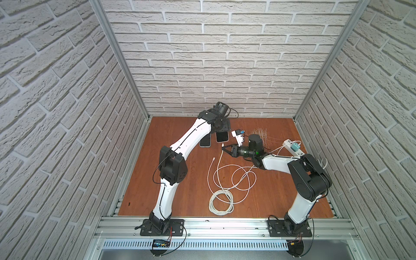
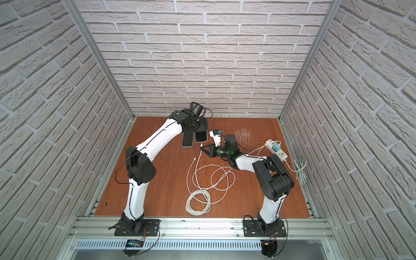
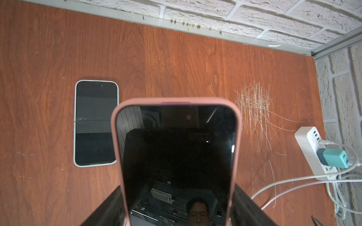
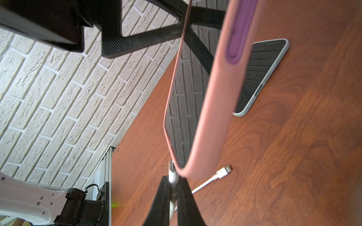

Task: Plug the charging cable into the phone
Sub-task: Insert the charging cable into the phone.

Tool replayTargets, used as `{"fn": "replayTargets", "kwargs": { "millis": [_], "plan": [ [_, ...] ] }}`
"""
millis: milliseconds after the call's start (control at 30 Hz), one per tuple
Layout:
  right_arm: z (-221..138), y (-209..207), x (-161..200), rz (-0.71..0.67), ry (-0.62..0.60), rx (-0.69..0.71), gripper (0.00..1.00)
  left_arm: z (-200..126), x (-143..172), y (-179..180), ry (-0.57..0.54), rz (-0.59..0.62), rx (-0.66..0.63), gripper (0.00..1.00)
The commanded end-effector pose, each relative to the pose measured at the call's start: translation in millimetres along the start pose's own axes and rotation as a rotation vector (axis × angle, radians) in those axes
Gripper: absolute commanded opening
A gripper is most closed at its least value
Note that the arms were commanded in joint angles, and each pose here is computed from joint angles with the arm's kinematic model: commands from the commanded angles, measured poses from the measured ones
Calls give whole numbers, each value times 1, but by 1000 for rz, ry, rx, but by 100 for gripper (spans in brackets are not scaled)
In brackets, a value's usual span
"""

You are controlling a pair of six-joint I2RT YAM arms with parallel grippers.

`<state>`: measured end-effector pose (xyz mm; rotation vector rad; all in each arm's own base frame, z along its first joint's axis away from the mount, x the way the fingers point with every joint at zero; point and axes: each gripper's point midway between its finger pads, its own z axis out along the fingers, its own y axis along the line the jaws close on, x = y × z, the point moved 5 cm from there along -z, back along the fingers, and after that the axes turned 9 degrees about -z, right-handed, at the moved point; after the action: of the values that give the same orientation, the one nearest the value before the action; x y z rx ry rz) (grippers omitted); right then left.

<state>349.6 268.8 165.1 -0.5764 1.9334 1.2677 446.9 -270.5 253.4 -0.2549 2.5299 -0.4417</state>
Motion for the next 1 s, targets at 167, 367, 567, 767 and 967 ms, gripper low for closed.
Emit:
{"fn": "replayTargets", "kwargs": {
  "millis": [167, 367, 567, 767, 967],
  "plan": [
    [-2, 3, -15, -39, -57, -29, 3, -25, -12, -14, -62, 15, 80, 39],
    [-2, 3, -16, -38, -60, -29, 3, -23, -9, -15, -50, 18, 84, 40],
    [-4, 2, -17, -35, -64, -21, 3, -23, -6, -17, -47, 26, 87, 40],
    [-4, 0, -17, -29, -63, -20, 3, -24, -2, -15, -37, 32, 87, 40],
    [-4, -1, -16, -24, -60, -21, 3, -24, 9, -13, -19, 41, 97, 40]
  ]
}}
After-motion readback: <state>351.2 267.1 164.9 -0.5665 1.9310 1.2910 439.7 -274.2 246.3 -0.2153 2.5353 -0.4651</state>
